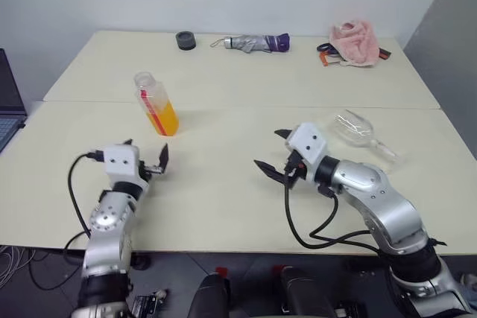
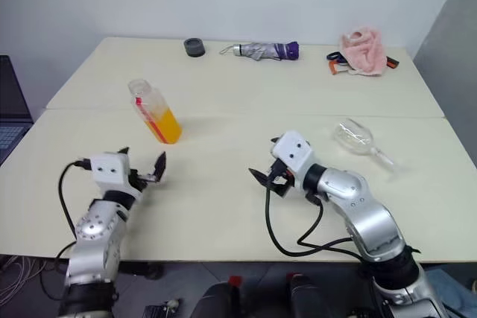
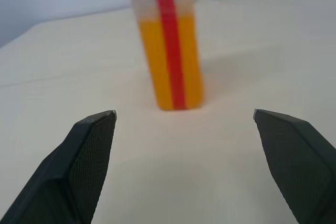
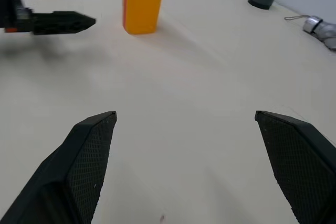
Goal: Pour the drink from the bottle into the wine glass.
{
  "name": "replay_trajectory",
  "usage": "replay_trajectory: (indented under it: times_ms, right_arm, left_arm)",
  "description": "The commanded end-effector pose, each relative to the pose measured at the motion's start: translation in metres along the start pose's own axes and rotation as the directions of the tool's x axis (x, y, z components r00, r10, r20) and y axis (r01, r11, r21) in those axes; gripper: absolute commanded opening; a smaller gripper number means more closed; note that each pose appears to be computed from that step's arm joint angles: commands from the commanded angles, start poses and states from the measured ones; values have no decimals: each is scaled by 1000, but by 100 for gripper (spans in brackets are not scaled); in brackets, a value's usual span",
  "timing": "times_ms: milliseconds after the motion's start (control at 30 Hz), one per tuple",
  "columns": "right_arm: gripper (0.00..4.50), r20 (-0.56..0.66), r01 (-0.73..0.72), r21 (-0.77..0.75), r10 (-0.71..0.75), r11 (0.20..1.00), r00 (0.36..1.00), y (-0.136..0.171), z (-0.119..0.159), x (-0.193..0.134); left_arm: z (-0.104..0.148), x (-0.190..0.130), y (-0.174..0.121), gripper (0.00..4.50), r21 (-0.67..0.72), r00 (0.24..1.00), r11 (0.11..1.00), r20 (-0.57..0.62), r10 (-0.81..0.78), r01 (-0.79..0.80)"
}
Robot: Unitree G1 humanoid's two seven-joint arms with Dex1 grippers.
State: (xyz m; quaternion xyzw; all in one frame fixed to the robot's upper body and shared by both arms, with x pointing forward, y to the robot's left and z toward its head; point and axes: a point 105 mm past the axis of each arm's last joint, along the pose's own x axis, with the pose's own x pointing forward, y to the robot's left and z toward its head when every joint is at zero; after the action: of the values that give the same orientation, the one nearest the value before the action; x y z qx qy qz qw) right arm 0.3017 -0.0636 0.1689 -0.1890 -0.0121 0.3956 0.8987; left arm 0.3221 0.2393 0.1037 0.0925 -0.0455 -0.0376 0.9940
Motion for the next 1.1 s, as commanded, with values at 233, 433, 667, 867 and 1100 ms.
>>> replay_trajectory:
  times_ms: [233,433,667,867,1100]
  right_arm:
    - [450,-68,289,-154,-302,945,951,-45,-10,-49]
    - [450,-147,449,-439,-555,778,818,-86,-29,-79]
    - [450,-216,395,-664,-668,635,712,-94,-53,-91]
    - [450,-300,335,-775,-778,536,552,-108,-91,-104]
    - [450,-290,266,-850,-826,454,484,-122,-109,-104]
  left_arm:
    - [50,14,-88,448,-4,898,907,143,-416,421]
    - [71,20,-120,448,14,736,746,155,-659,666]
    - [80,5,-150,448,76,500,510,124,-857,857]
    - [86,1,-162,448,136,363,374,97,-927,917]
    - [91,7,-167,448,148,352,366,113,-929,919]
